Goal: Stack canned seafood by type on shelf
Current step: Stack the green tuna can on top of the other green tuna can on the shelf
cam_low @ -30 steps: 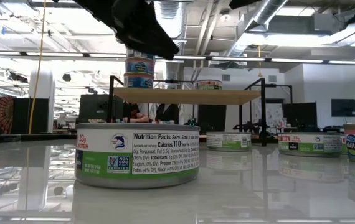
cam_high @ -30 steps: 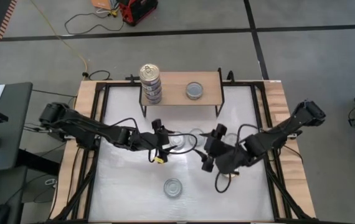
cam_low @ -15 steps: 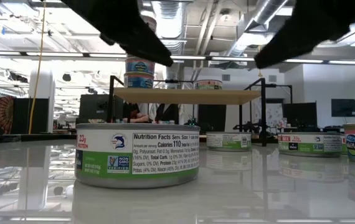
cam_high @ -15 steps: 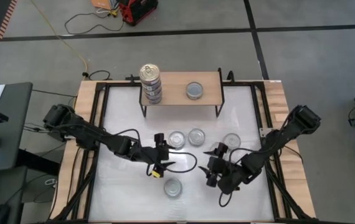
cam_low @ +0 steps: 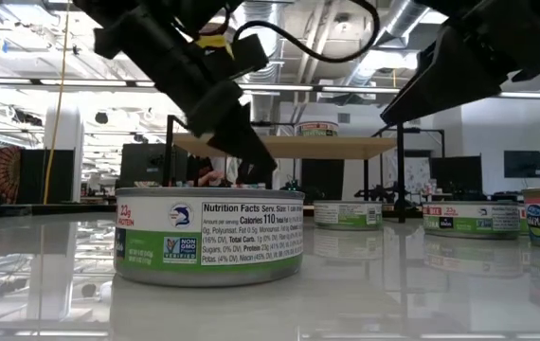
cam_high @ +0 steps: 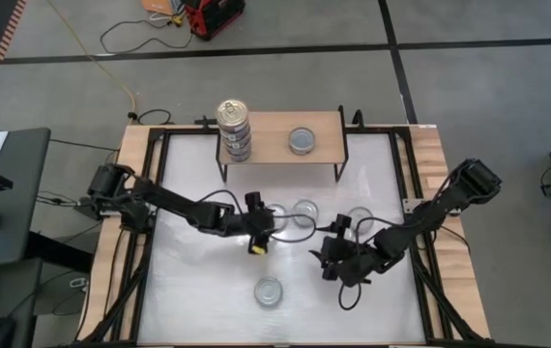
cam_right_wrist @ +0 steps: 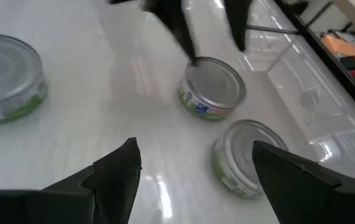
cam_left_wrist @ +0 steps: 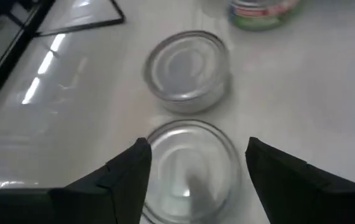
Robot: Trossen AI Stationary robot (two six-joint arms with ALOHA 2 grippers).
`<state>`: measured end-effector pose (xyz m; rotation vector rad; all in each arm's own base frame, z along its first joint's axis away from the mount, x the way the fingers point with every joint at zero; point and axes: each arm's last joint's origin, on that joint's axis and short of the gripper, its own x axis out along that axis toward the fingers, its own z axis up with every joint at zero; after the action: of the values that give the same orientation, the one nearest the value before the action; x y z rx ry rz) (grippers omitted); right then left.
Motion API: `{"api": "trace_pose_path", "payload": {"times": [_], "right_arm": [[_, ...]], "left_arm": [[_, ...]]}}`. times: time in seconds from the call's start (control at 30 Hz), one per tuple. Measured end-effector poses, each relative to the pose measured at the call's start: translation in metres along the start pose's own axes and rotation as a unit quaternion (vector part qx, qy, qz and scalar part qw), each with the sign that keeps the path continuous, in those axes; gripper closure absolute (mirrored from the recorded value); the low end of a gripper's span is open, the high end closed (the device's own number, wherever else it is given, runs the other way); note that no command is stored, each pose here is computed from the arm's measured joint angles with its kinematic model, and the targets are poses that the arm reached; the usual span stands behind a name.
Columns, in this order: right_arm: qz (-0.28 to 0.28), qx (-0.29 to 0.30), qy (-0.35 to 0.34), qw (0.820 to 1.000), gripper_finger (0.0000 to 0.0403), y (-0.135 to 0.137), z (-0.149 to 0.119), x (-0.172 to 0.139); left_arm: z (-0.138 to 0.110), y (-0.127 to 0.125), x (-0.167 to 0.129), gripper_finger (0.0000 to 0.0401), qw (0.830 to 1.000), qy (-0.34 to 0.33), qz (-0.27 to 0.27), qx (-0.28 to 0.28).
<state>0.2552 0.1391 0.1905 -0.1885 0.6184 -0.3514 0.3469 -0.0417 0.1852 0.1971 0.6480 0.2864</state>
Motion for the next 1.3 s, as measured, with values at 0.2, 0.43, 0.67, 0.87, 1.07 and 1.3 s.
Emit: {"api": "trace_pose_path", "payload": {"times": [0.2,0.43,0.67,0.87,1.07,1.3], "right_arm": [[-0.004,-0.003,-0.015,1.0,0.0074,-0.006,0.008,0.009],[0.004,0.009,-0.029,1.0,0.0074,-0.009,0.015,0.014],[0.014,0.011,-0.051,0.999,0.0074,-0.01,0.024,0.016],[0.018,0.014,-0.056,0.998,0.0074,-0.009,0.028,0.014],[0.041,0.006,-0.056,0.998,0.0074,-0.004,0.027,0.007],[0.101,0.02,-0.056,0.993,0.0074,-0.007,0.032,-0.001]], "left_arm": [[-0.004,0.028,0.012,0.0177,0.998,0.024,0.004,-0.066],[-0.013,0.035,0.015,0.0183,0.993,0.073,-0.041,-0.081],[-0.02,0.024,0.01,0.0183,0.991,0.108,-0.063,-0.043],[-0.023,0.01,0.004,0.0183,0.981,0.129,-0.132,-0.052],[-0.022,-0.002,-0.009,0.0183,0.973,0.145,-0.168,-0.066],[-0.007,0.002,-0.042,0.0183,0.984,0.111,-0.123,-0.068]]}}
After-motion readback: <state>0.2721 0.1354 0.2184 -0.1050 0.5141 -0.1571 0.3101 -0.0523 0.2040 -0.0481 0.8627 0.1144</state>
